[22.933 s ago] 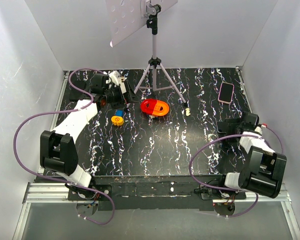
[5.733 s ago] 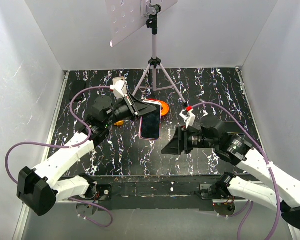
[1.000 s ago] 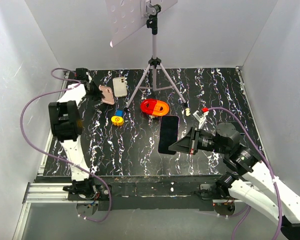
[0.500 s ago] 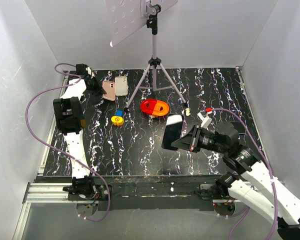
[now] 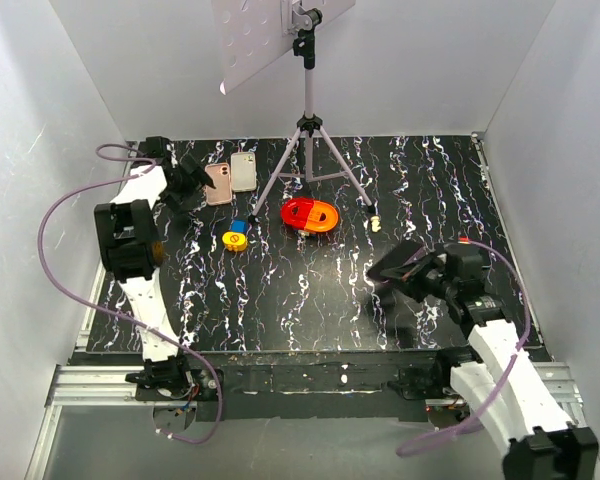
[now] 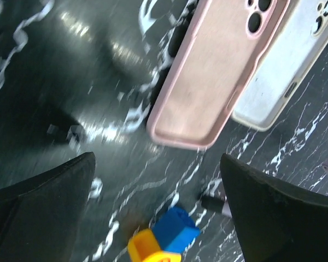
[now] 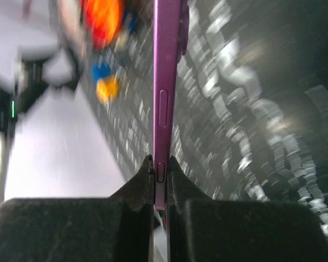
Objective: Take the phone out of the phone case
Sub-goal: Place the phone at the center of the board, then pick up the phone at the corner of the board, then adjust the phone.
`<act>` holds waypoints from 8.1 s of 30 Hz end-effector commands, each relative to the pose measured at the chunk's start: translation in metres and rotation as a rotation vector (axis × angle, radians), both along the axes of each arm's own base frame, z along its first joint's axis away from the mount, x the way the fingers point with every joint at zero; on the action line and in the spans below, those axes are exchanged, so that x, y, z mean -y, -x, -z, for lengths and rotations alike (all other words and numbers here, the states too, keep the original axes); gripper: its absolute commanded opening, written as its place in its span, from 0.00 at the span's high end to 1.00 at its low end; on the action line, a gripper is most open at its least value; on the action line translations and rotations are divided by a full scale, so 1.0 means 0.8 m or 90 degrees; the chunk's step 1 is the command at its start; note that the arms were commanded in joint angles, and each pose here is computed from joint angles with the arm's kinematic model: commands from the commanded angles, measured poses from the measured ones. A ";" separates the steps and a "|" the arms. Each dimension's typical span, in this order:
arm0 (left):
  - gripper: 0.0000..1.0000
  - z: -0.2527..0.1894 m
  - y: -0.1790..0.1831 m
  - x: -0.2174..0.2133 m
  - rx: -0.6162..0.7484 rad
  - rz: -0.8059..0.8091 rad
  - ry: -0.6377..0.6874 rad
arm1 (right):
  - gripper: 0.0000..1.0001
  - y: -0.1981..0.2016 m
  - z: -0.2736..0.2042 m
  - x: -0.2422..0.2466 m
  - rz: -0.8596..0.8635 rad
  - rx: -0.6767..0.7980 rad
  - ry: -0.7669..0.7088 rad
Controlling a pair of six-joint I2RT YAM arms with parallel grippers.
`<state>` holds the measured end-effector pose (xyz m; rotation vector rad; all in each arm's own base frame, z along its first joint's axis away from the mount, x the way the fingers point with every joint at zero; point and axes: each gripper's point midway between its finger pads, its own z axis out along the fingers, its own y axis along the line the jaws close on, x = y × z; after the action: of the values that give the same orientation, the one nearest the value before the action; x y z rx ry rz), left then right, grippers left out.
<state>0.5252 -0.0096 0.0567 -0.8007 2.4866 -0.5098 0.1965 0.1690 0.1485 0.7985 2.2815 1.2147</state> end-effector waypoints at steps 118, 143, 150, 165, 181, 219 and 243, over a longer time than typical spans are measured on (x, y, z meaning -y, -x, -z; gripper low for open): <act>0.07 0.059 -0.055 -0.211 0.015 0.261 -0.324 | 0.14 0.042 0.000 0.002 -0.336 0.223 0.097; 0.02 0.055 0.064 -0.132 -0.137 0.146 -0.227 | 0.14 0.033 -0.008 0.006 -0.295 0.245 0.107; 0.02 0.063 0.040 -0.140 -0.148 0.169 -0.259 | 0.14 0.032 -0.006 0.011 -0.282 0.246 0.127; 0.77 0.056 0.041 -0.130 -0.159 0.110 -0.259 | 0.16 0.043 -0.027 0.024 -0.247 0.225 0.158; 1.00 -0.120 0.178 -0.049 0.036 -0.047 -0.202 | 0.24 0.051 -0.026 0.031 -0.199 0.187 0.153; 1.00 -0.153 0.417 0.322 0.410 0.799 -0.127 | 0.20 -0.025 -0.090 -0.150 -0.470 0.105 -0.106; 0.02 -0.219 0.397 0.287 0.449 0.510 -0.104 | 0.99 -0.010 -0.099 -0.181 -0.412 0.143 -0.252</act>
<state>0.1865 -0.2523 0.1845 0.7984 2.1071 -0.6671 0.1947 0.3251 0.1774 0.0262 2.4348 1.8867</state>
